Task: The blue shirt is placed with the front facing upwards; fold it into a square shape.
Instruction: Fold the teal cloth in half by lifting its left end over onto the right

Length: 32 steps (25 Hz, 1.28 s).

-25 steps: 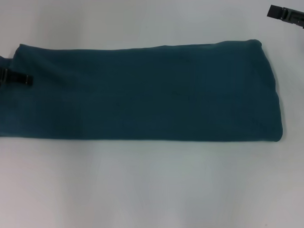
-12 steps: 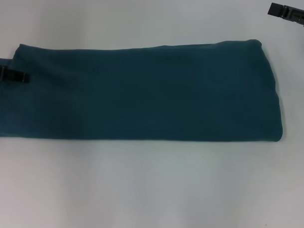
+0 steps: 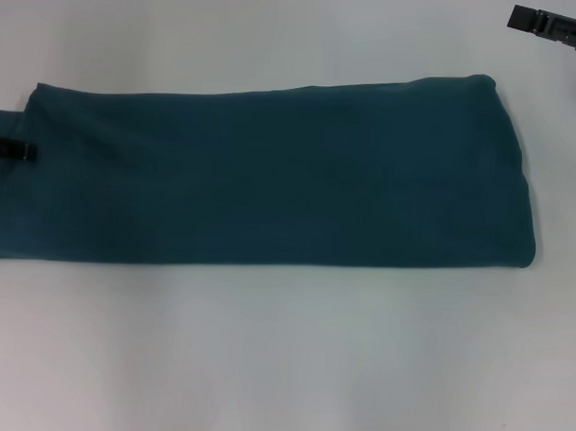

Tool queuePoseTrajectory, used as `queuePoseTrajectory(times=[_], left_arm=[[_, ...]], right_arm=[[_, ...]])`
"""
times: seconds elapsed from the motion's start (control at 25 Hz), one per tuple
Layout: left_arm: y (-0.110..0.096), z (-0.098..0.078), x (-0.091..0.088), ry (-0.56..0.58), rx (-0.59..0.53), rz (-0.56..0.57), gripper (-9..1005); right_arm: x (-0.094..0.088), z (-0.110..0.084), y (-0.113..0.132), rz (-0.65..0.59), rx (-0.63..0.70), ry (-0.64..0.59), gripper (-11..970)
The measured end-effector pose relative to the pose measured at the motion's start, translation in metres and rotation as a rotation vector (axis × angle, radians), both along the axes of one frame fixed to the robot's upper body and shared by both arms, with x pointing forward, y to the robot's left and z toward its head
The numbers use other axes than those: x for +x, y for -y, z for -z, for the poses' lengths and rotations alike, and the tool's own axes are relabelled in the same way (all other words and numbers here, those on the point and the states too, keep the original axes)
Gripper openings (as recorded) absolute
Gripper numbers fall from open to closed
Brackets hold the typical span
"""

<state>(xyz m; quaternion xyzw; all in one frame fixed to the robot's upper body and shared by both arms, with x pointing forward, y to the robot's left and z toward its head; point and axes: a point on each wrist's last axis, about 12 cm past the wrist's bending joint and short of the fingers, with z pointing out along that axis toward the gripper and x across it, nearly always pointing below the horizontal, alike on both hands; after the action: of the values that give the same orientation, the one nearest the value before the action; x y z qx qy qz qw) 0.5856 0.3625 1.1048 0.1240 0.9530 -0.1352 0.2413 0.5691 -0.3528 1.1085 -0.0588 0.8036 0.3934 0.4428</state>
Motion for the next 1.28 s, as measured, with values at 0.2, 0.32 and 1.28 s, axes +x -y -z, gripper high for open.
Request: queuePoseTrajectory(times=[0.2, 0.32, 1.28], left_arm=[[-0.0012, 0.0019, -0.0013, -0.013, 0.011, -0.006, 859], [-0.0001, 0.0029, -0.0022, -0.022, 0.007, 0.0, 859], [0.0063, 0.0038, -0.0016, -0.054, 0.027, 0.033, 859]], right_arm=[[0.0, 0.0, 0.0, 0.0, 0.0, 0.0, 944], [0.0, 0.0, 0.0, 0.0, 0.0, 0.0, 944], [0.0008, -0.0016, 0.0, 0.004, 0.009, 0.012, 945]])
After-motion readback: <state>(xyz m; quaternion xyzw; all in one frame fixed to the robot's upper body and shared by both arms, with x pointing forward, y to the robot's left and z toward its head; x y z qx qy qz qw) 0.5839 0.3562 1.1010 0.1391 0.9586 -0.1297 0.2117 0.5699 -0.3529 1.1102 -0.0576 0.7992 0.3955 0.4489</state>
